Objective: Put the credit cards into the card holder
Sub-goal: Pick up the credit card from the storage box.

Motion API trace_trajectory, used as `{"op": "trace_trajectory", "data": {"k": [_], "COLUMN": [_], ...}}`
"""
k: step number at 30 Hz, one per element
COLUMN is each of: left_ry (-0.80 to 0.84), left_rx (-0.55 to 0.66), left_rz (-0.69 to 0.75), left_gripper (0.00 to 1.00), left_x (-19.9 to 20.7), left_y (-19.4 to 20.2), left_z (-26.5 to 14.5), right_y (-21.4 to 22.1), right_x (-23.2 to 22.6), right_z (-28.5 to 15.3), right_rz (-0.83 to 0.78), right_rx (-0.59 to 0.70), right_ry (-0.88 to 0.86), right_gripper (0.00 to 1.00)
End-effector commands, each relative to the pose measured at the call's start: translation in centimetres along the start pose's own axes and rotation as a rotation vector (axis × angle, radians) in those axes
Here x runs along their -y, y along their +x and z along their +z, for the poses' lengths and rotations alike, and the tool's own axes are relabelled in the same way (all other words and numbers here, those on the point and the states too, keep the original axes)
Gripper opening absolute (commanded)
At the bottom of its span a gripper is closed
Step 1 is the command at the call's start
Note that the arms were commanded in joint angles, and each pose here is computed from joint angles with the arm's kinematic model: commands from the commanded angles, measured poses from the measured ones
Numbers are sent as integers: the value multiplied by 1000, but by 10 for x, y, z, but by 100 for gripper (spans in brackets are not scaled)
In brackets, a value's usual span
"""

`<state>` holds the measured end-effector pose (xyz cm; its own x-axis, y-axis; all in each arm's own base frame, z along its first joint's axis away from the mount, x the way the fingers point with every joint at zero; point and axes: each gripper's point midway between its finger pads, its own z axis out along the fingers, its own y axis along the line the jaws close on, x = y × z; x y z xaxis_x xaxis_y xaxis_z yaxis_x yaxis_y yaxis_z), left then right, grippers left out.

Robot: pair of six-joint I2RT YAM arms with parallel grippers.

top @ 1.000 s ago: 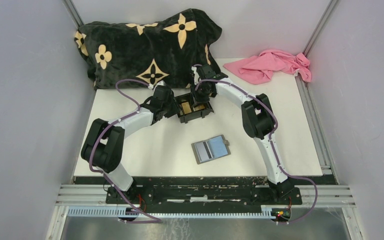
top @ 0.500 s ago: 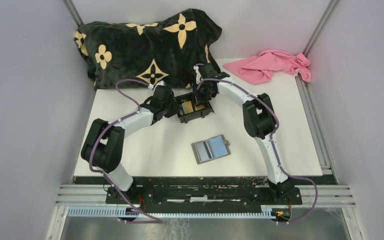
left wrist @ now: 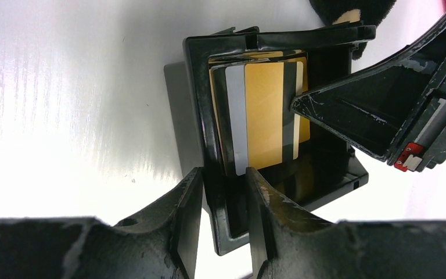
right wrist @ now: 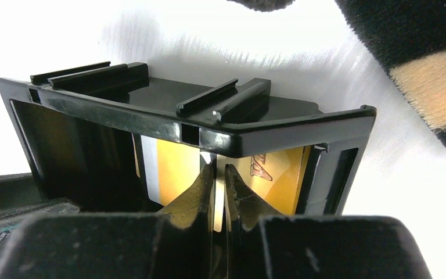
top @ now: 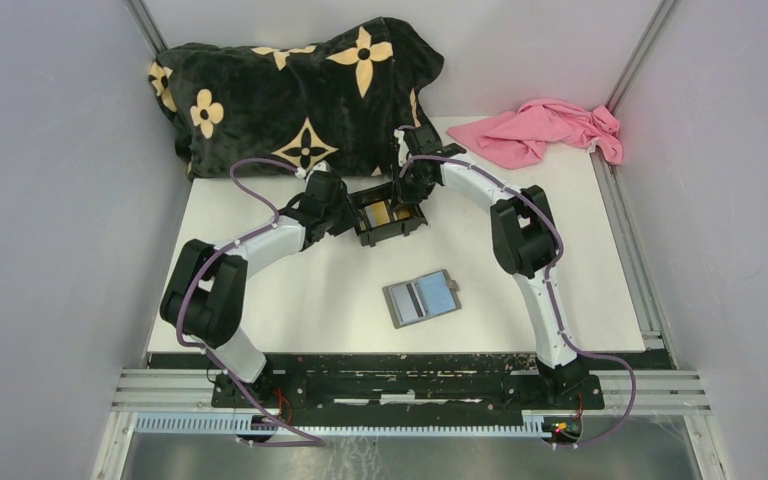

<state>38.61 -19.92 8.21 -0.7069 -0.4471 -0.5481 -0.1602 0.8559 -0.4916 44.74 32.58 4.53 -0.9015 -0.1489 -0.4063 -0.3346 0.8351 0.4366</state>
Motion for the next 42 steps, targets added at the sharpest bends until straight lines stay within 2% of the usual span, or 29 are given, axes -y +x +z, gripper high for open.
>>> {"op": "trace_trajectory", "data": {"k": [1,5,14,42], "left_ry": [33,37,42,141], "left_rx": [46,50,65,192], "left_rz": [-14,-17,-11,14], "left_gripper": [40,40,40,42], "left_x": [12,13,15,44], "left_y": [-12,-13,-17,-56], "left_z": [-13,-13,-18,-51], "right_y": [-26,-29,-34,-68], "right_x": [-14,-15,-20,-48], "right_z": [-31,-35,-42,-89], "right_rz": [-21,-12,-9,-23], "right_rx": [93,104,125,242], "right_ry": [-34,-49,-72,-161], "right_gripper": [11,4,2,1]}}
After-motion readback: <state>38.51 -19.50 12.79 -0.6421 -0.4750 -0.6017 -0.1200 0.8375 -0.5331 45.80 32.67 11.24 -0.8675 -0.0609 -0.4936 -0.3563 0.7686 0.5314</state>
